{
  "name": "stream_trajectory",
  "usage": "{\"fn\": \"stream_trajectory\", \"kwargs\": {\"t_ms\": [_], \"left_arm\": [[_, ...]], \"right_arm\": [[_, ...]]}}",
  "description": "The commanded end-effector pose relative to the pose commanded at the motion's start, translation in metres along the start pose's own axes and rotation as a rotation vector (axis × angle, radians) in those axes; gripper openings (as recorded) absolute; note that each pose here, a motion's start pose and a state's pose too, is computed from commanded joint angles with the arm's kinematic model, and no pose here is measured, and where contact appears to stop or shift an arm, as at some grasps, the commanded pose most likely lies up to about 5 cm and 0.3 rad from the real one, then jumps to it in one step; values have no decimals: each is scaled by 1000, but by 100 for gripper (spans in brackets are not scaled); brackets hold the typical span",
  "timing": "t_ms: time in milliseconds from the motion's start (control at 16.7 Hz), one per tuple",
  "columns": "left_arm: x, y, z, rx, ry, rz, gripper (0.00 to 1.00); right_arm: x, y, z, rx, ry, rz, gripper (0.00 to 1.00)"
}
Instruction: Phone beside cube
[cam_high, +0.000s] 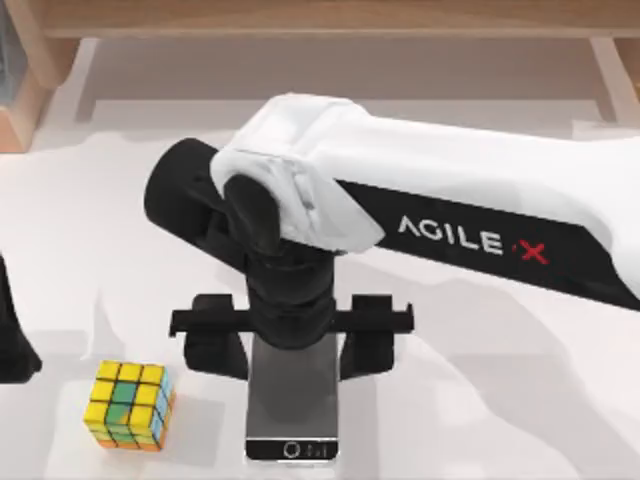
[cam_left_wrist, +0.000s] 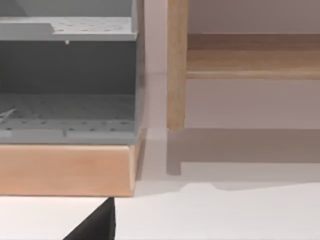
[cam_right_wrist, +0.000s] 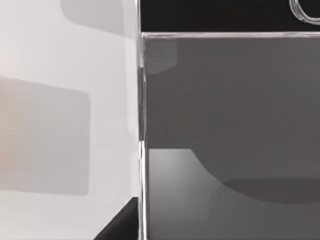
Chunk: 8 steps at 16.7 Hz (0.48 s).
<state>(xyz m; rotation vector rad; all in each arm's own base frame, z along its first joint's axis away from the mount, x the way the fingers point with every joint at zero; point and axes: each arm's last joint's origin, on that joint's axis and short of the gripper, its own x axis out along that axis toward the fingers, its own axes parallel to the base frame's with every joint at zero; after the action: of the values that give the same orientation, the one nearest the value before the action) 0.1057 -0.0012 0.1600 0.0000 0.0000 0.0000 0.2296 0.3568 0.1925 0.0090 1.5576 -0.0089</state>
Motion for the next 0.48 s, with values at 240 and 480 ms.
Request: {"fn": "stream_trajectory", "kwargs": {"t_ms": [240,480], "left_arm": [[0,0,0,0,0,0,100],[0,0,0,0,0,0,100]], "right_arm": [[-1,-1,1,5,-1,2,0],[-3,0,6,7,-11,35,0]]}}
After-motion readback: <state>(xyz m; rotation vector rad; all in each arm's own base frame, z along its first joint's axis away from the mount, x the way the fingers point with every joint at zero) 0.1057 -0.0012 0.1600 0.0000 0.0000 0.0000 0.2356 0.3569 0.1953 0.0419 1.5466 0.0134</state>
